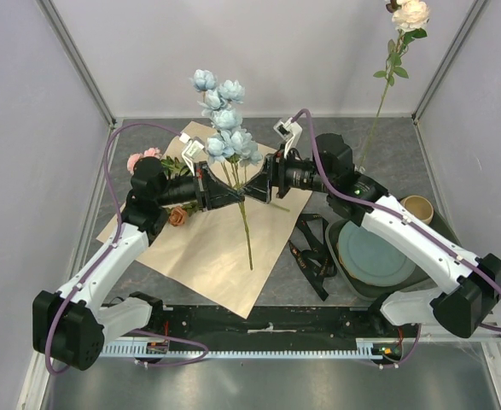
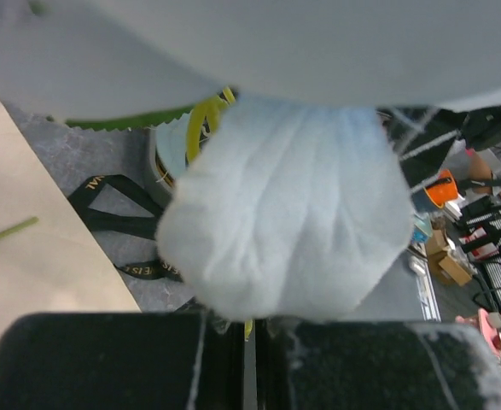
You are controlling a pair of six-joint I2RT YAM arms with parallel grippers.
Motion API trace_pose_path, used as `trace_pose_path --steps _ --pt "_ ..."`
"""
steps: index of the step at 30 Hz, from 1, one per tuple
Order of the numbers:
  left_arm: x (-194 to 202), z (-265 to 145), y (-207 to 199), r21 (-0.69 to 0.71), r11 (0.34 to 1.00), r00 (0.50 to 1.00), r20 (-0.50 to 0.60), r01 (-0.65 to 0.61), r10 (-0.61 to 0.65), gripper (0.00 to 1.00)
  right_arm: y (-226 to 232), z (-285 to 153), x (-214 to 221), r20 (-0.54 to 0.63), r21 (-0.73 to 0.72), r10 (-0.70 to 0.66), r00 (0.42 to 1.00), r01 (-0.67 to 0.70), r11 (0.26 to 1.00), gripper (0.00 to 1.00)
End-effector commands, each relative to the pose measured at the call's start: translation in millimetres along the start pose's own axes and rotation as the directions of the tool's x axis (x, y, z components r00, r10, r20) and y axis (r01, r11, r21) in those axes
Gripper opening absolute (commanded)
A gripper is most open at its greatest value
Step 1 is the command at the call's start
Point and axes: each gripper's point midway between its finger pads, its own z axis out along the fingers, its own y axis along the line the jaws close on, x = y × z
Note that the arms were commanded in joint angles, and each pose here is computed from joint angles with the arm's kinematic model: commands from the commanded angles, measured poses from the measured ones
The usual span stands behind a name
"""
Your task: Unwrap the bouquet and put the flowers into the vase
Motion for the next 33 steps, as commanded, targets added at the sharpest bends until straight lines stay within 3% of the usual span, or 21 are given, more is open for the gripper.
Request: trace_pose_path --steps 1,9,16,19,23,25,28,29,31,33 --pt "0 -3 -23 0.107 0.990 0.995 -0.038 -0.088 0.093 0.02 24 5 -34 0.117 -0.097 0.038 0.992 -0.026 0.995 0.73" --pt "4 -3 -23 0.117 0.991 0.996 -0.054 -0.066 0.073 0.02 17 15 -32 0.136 -0.078 0.065 0.989 -0.055 0.995 0.53" --pt "7 -2 -21 0.119 0.992 0.996 -0.063 -0.053 0.061 0.02 15 26 -23 0.108 -0.080 0.077 0.991 -0.069 0.994 0.47" --pt "8 -1 -22 0.121 0.991 0.996 -0.067 -0.047 0.056 0.02 15 28 -22 0.107 -0.079 0.078 0.991 -0.069 0.994 0.36" --pt "10 0 -16 0.092 0.996 0.996 -0.086 0.008 0.000 0.02 6 25 -27 0.145 -0.023 0.079 0.986 -0.077 0.997 0.00" --pt "8 1 -13 0.069 0.998 0.995 -0.096 0.011 -0.004 0.03 0 17 -35 0.194 0.034 0.053 0.979 -0.061 0.998 0.00" --pt "10 -1 -12 0.048 0.999 0.995 -0.097 0.002 0.002 0.38 -12 -5 -53 0.281 0.158 -0.015 0.960 -0.030 0.987 0.00" --pt "8 -2 -14 0.044 0.999 0.996 -0.090 -0.006 0.010 0.43 -9 -19 -64 0.317 0.186 -0.047 0.947 -0.013 0.982 0.00" --pt "7 -7 -22 0.047 0.998 0.996 -0.082 -0.041 0.045 0.65 -26 -40 -79 0.358 0.322 -0.111 0.927 -0.011 0.947 0.00" --pt "9 -11 -24 0.029 0.999 0.995 -0.094 -0.042 0.044 0.69 -34 -68 -93 0.395 0.420 -0.166 0.904 -0.017 0.907 0.00"
